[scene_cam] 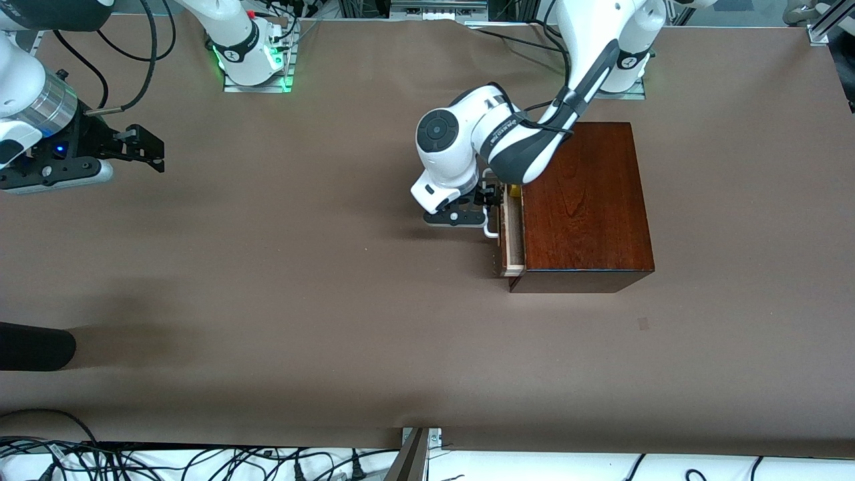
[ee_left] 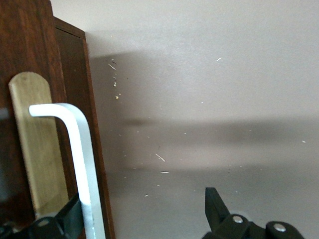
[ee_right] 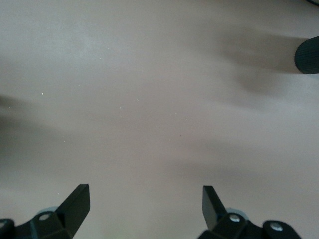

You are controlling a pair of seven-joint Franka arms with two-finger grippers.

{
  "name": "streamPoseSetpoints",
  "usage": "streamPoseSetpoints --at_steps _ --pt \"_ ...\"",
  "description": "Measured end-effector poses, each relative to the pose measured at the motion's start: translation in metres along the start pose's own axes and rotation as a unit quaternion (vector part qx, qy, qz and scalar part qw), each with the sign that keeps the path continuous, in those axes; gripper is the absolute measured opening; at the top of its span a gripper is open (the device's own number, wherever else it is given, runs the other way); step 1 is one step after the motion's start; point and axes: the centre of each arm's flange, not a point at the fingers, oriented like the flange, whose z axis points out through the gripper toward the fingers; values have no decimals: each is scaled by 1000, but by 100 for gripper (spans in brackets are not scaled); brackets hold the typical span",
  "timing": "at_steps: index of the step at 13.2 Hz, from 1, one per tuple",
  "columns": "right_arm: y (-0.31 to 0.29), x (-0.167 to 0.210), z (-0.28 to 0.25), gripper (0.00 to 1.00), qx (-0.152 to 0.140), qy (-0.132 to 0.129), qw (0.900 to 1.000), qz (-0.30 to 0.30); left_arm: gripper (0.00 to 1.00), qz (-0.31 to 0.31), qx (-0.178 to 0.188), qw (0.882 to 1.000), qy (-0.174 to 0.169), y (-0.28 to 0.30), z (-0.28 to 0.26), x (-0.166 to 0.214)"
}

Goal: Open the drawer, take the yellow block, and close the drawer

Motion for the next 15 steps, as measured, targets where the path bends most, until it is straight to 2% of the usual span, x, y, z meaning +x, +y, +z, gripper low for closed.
streamPoseSetpoints --at_steps 4,11,15 --pt "0 0 0 100 0 0 1000 0 100 5 -33 999 14 32 -15 -7" --pt "0 0 0 100 0 0 1000 0 100 10 -40 999 20 45 -22 -12" --pt "1 0 0 100 0 0 1000 0 100 6 -56 998 34 52 -40 -10"
